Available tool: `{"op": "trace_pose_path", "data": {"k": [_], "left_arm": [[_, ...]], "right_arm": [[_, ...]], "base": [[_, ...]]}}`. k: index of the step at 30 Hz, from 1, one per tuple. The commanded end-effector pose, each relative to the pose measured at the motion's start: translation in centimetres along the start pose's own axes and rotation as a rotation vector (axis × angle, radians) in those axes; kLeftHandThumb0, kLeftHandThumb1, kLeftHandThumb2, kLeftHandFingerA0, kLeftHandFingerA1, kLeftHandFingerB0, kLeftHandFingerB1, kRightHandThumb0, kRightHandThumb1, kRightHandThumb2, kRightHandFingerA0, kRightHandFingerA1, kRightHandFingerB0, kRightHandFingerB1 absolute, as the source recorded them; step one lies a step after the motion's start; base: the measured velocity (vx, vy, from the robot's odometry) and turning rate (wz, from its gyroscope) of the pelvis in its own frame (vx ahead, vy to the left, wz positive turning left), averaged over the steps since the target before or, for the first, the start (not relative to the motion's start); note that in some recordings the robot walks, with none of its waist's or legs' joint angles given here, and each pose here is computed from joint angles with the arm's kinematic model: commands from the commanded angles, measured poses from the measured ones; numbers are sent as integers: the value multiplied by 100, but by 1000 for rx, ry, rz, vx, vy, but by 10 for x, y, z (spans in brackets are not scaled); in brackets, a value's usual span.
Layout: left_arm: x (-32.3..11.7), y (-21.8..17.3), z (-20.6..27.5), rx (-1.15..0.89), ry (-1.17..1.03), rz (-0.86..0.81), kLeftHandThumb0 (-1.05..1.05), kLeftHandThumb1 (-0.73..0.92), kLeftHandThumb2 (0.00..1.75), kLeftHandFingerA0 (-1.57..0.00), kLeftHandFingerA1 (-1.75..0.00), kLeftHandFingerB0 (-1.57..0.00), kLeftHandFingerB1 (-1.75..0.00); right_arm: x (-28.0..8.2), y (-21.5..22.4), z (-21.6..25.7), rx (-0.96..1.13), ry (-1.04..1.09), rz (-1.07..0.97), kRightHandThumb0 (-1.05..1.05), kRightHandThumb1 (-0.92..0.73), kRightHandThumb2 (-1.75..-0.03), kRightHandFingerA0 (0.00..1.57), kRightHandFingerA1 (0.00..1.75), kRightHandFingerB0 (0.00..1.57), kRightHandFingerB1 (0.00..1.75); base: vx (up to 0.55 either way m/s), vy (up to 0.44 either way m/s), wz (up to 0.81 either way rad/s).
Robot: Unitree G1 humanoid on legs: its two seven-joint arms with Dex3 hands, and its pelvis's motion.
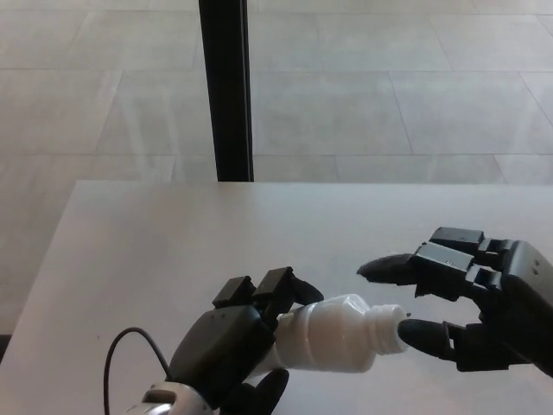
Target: The robot uses its left hand to to lift the bottle kept on the middle of the desk and tilts it towards its right hand. It then uses its right hand to rotate its cap to open it and places the bottle and cap back on the desk
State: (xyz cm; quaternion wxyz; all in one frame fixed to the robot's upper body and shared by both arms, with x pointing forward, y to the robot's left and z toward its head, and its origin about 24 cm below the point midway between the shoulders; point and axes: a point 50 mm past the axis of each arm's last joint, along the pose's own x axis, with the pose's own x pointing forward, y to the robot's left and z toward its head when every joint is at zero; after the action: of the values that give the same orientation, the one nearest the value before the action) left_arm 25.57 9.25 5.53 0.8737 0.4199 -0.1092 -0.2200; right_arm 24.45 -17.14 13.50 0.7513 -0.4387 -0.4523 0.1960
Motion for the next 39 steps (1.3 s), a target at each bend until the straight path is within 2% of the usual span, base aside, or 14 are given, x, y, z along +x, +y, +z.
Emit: {"op": "trace_pose_path", "data": {"k": [1, 2, 3, 7, 9, 11, 12, 13, 14, 15, 21, 22, 24, 39], "left_arm": [[-5, -5, -6, 31, 22, -29, 21, 67, 139, -133, -137, -128, -130], [-5, -5, -5, 35, 24, -30, 21, 68, 140, -133, -137, -126, -130], [-5, -5, -6, 42, 21, -39, 29, 29, 164, -119, -166, -108, -143], [-5, -5, -6, 53, 34, -47, 21, 41, 150, -114, -158, -100, -128], [-5, -5, -6, 54, 19, -45, 15, 65, 130, -120, -124, -113, -117], [-5, -5, -5, 50, 22, -41, 27, 36, 157, -117, -164, -106, -139], [-5, -5, -5, 64, 23, -48, 15, 65, 130, -119, -124, -113, -117], [-5, -5, -4, 46, 26, -39, 26, 37, 155, -123, -165, -108, -140], [-5, -5, -5, 47, 19, -37, 25, 37, 156, -120, -164, -108, -140], [-4, -4, -4, 43, 29, -37, 14, 65, 130, -117, -123, -111, -116], [-4, -3, -5, 58, 27, -41, 14, 64, 130, -119, -123, -112, -116], [-4, -3, -5, 47, 22, -37, 29, 37, 154, -107, -171, -101, -147], [-4, -2, -5, 46, 21, -32, 34, 49, 137, -129, -142, -117, -128], [-5, -5, -6, 20, 25, -27, 28, 36, 165, -117, -167, -107, -143]], "right_arm": [[-9, -8, 11, -93, -50, 14, -68, -61, -95, 35, 80, 3, 41], [-10, -9, 12, -105, -29, 9, -70, -60, -96, 27, 74, 0, 36], [-11, -10, 12, -105, -13, 0, -68, -76, -63, 18, 79, 3, 34], [-17, -9, 12, -97, 112, 26, -76, -82, -64, 2, 73, 0, 15], [-23, -6, 12, -77, 185, 66, -85, -68, -101, 9, 67, 0, 26], [-26, -5, 12, -59, 208, 74, -76, -84, -65, 6, 74, 0, 26], [-28, -3, 12, -33, 242, 84, -75, -83, -66, 9, 71, 0, 32], [-30, -2, 12, -16, 266, 80, -74, -81, -65, 13, 70, 4, 35], [-33, 0, 12, -16, 292, 84, -75, -63, -99, 19, 66, 4, 45], [-37, 3, 11, 12, 334, 81, -70, -78, -63, 26, 71, 19, 37], [-44, 15, 11, 42, 420, 92, -65, -74, -62, 52, 82, 34, 39], [-46, 22, 11, 77, 477, 91, -64, -71, -61, 55, 90, 39, 42], [-48, 28, 11, 102, 523, 84, -62, -69, -61, 55, 98, 42, 43], [-33, 35, -4, 171, 656, -114, -60, -65, -61, 58, 113, 48, 46]], "base": [[0, 0, 0], [0, 0, 0], [0, 0, 0], [0, 0, 0], [0, 0, 0], [0, 0, 0], [0, 0, 0], [0, 0, 0], [0, 0, 0], [0, 0, 0], [0, 0, 0], [0, 0, 0], [0, 0, 0], [0, 0, 0]]}}
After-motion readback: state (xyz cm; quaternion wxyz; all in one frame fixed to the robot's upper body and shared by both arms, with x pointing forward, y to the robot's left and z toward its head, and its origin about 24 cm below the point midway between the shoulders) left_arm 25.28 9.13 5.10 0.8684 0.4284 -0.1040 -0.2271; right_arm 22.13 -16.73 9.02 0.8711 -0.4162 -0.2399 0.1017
